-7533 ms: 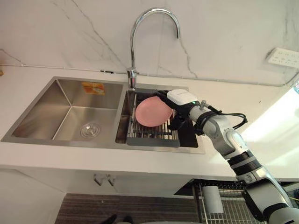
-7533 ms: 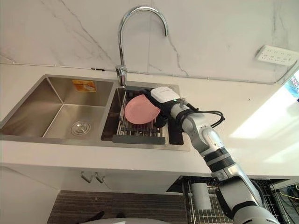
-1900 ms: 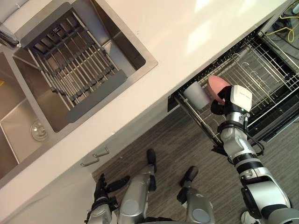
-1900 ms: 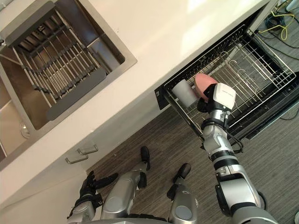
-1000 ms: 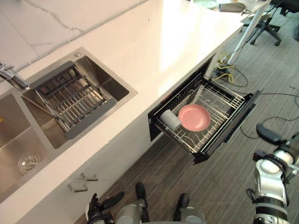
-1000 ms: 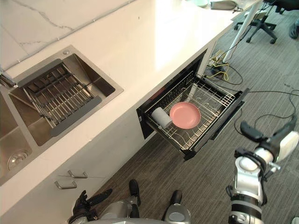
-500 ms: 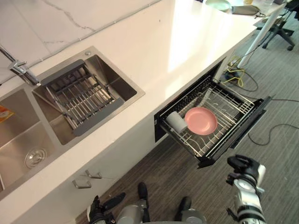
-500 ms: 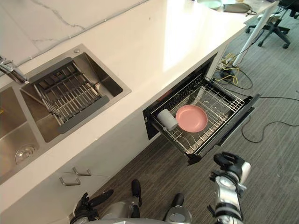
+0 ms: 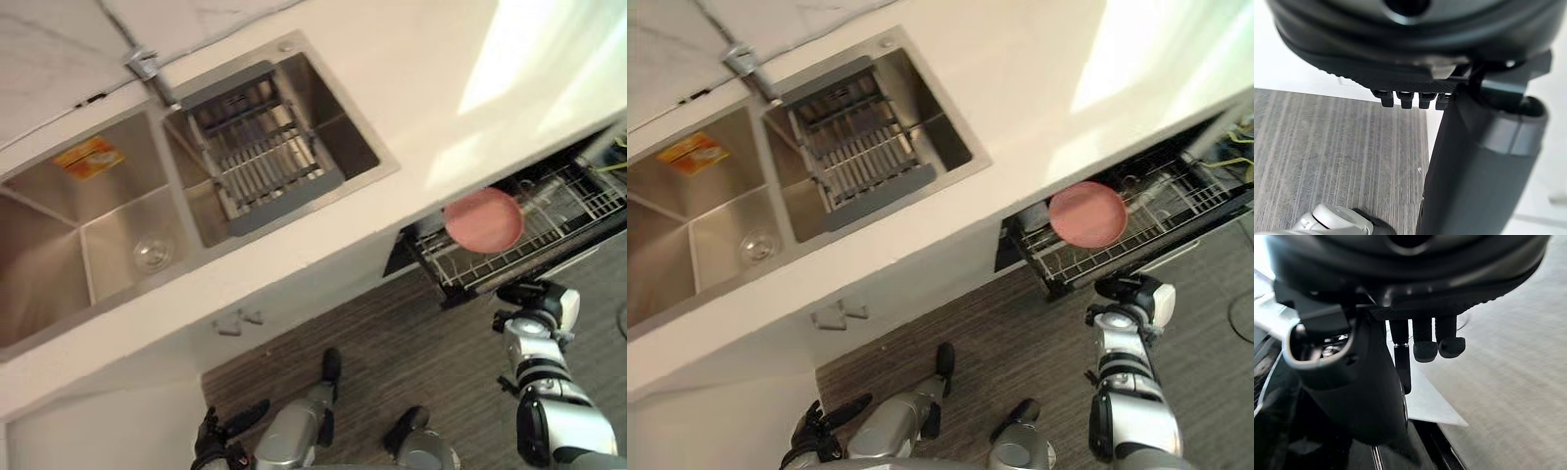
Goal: Walk over to the sink, pick up the cup, carry it to the dishwasher, place the cup inside the dishwasher, then close the dishwasher door
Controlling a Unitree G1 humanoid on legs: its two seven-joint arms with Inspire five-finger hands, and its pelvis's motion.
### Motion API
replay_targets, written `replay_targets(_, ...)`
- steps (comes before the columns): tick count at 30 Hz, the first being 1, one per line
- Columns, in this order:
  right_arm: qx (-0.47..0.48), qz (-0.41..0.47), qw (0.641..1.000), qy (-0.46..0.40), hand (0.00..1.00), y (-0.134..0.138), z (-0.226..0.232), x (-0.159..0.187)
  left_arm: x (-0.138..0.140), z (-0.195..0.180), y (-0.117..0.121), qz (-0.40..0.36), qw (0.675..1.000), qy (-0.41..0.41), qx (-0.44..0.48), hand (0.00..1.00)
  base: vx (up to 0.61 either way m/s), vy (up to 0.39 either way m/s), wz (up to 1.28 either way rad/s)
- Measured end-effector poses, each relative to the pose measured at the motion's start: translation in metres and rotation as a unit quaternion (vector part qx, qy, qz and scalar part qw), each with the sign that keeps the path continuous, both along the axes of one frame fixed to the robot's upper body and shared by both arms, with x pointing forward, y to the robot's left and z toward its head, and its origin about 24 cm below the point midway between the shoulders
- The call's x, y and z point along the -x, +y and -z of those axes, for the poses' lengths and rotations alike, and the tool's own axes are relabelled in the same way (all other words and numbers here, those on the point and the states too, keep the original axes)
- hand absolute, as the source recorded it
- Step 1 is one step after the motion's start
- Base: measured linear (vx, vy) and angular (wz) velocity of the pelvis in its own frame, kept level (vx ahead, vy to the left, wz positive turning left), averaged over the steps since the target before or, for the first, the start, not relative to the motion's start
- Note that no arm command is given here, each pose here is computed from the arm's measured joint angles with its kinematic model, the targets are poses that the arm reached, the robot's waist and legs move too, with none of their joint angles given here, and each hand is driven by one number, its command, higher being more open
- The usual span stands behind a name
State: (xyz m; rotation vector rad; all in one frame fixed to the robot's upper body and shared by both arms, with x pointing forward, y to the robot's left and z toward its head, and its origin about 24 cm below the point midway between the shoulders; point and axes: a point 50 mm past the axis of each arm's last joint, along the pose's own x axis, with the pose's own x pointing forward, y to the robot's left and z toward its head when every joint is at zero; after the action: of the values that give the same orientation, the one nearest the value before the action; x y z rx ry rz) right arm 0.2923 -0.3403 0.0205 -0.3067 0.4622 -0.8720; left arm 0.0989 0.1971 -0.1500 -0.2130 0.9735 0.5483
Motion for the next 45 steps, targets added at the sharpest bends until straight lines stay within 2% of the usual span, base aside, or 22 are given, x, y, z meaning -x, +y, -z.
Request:
replay_targets(5, 0.024, -0.021, 0.999, -0.04, 0.0, -0.001, -0.042, -0.03, 0.003, 0.001, 0.0, -0.015, 1.0, 0.001, 0.009, 1.0, 0.01, -0.13, 0.37)
replay_targets(6, 0.025, -0.027, 0.998, -0.05, 1.0, 0.001, -0.052, -0.037, 0.005, 0.001, -0.001, -0.013, 1.0, 0.004, 0.01, 1.0, 0.03, -0.144, 0.17)
replay_targets(13, -0.002, -0.052, 0.997, -0.055, 1.0, 0.008, -0.055, -0.046, 0.011, 0.004, -0.011, -0.009, 1.0, 0.013, 0.023, 1.0, 0.02, -0.123, -0.01)
replay_targets(16, -0.055, -0.082, 0.99, -0.097, 1.0, 0.024, -0.044, -0.047, 0.011, 0.004, -0.012, -0.005, 1.0, 0.008, 0.022, 1.0, -0.05, -0.082, -0.32)
replay_targets(18, -0.125, -0.117, 0.976, -0.133, 1.0, 0.045, -0.021, -0.037, 0.014, 0.006, -0.012, -0.002, 1.0, 0.013, 0.026, 1.0, -0.08, -0.075, -0.46)
replay_targets(20, -0.219, -0.114, 0.957, -0.155, 1.0, 0.068, 0.018, -0.013, 0.02, 0.008, -0.008, -0.005, 0.999, 0.021, 0.026, 1.0, -0.05, -0.051, -0.42)
replay_targets(22, -0.273, -0.099, 0.947, -0.134, 1.0, 0.085, 0.055, 0.016, 0.024, 0.008, -0.004, -0.006, 0.999, 0.026, 0.022, 1.0, -0.03, -0.045, -0.36)
replay_targets(23, -0.302, -0.089, 0.943, -0.106, 1.0, 0.095, 0.078, 0.037, 0.026, 0.008, -0.001, -0.008, 0.999, 0.029, 0.02, 1.0, -0.02, -0.043, -0.28)
replay_targets(25, -0.365, -0.053, 0.929, -0.009, 1.0, 0.118, 0.133, 0.1, 0.03, 0.009, 0.008, -0.016, 0.999, 0.038, 0.014, 1.0, -0.03, -0.055, -0.27)
replay_targets(26, -0.379, -0.043, 0.924, 0.018, 1.0, 0.121, 0.144, 0.116, 0.03, 0.009, 0.01, -0.016, 0.999, 0.04, 0.013, 1.0, -0.03, -0.051, -0.32)
replay_targets(28, -0.417, -0.004, 0.904, 0.096, 1.0, 0.127, 0.174, 0.172, 0.029, 0.009, 0.014, -0.013, 0.999, 0.036, 0.015, 1.0, -0.03, -0.031, -0.33)
replay_targets(31, -0.429, -0.013, 0.897, 0.108, 1.0, 0.119, 0.177, 0.186, 0.027, 0.009, 0.019, -0.006, 0.999, 0.038, 0.016, 1.0, -0.05, 0.0, -0.07)
replay_targets(37, -0.479, 0.029, 0.869, 0.119, 1.0, 0.129, 0.185, 0.206, 0.027, 0.008, 0.03, 0.01, 0.999, 0.046, 0.02, 1.0, 0.01, 0.052, 0.33)
replay_targets(38, -0.476, 0.045, 0.87, 0.118, 1.0, 0.122, 0.185, 0.213, 0.029, 0.009, 0.028, 0.008, 0.999, 0.047, 0.024, 1.0, 0.1, 0.176, 0.47)
replay_targets(40, -0.463, 0.034, 0.879, 0.108, 1.0, 0.114, 0.181, 0.204, 0.033, 0.011, 0.025, 0.008, 0.998, 0.057, 0.028, 1.0, 0.14, 0.187, 0.59)
replay_targets(42, -0.465, 0.02, 0.88, 0.093, 1.0, 0.123, 0.18, 0.196, 0.029, 0.011, 0.028, 0.009, 0.998, 0.06, 0.029, 1.0, 0.2, 0.094, 0.87)
replay_targets(45, -0.465, 0.011, 0.879, 0.105, 1.0, 0.138, 0.184, 0.205, 0.032, 0.013, 0.028, -0.008, 0.996, 0.079, 0.039, 1.0, 0.2, 0.003, 0.6)
